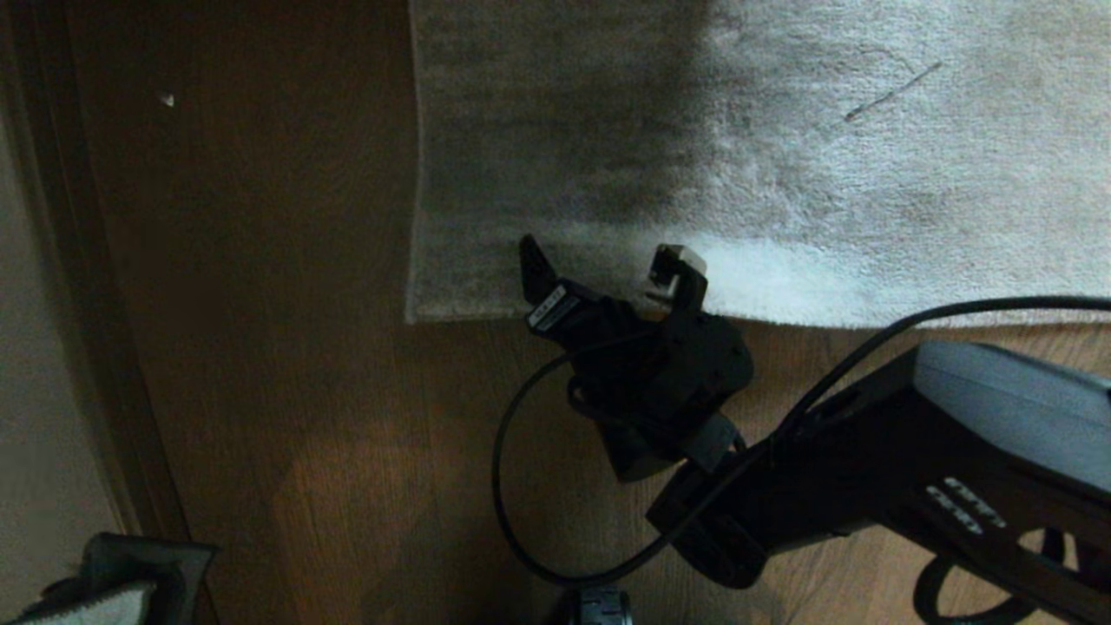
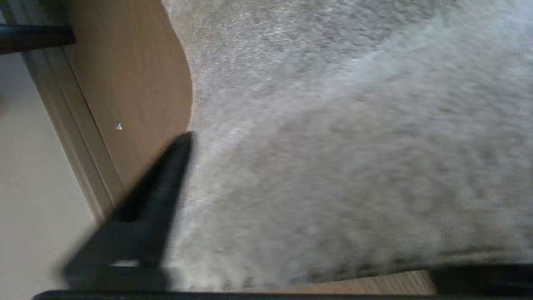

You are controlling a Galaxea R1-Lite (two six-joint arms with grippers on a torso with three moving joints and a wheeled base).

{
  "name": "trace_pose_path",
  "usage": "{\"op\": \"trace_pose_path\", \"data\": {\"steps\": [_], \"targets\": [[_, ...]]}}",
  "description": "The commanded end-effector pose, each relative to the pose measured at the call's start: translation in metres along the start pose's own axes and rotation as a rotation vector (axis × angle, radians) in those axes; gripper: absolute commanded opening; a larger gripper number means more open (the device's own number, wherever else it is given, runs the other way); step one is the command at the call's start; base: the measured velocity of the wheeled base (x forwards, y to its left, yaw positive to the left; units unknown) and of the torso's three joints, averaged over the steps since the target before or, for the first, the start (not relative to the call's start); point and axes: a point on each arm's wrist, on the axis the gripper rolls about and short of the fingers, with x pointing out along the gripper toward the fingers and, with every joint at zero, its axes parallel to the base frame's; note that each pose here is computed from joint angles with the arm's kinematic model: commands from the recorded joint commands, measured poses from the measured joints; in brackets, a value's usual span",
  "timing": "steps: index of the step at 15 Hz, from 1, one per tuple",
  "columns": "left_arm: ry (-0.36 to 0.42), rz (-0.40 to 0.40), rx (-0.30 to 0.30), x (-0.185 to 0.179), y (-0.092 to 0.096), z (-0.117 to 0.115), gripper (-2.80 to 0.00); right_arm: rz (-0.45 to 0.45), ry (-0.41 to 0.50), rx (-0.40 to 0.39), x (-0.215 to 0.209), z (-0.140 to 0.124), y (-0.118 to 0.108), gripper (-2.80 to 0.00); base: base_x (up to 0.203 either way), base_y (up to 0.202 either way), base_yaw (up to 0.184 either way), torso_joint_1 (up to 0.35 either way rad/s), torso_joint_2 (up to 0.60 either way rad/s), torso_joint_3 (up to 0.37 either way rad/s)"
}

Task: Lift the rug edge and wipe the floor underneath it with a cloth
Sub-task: Lift up the carpet

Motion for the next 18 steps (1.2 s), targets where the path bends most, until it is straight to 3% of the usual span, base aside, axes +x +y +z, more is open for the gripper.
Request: {"op": "trace_pose_path", "data": {"steps": [1, 18], "targets": [[0.000, 0.001, 0.000, 0.0000, 0.0000, -0.0001, -2.80, 0.016, -0.035, 0.027, -0.0004, 0.0026, 0.0013, -2.80, 0.000, 0.000, 0.000, 0.000, 0.00, 0.000], [0.000, -0.001, 0.000, 0.0000, 0.0000, -0.0001, -2.80, 0.002, -0.009, 0.018, -0.0033, -0.0059, -0.0056, -2.80, 0.000, 0.000, 0.000, 0.000, 0.00, 0.000]]}}
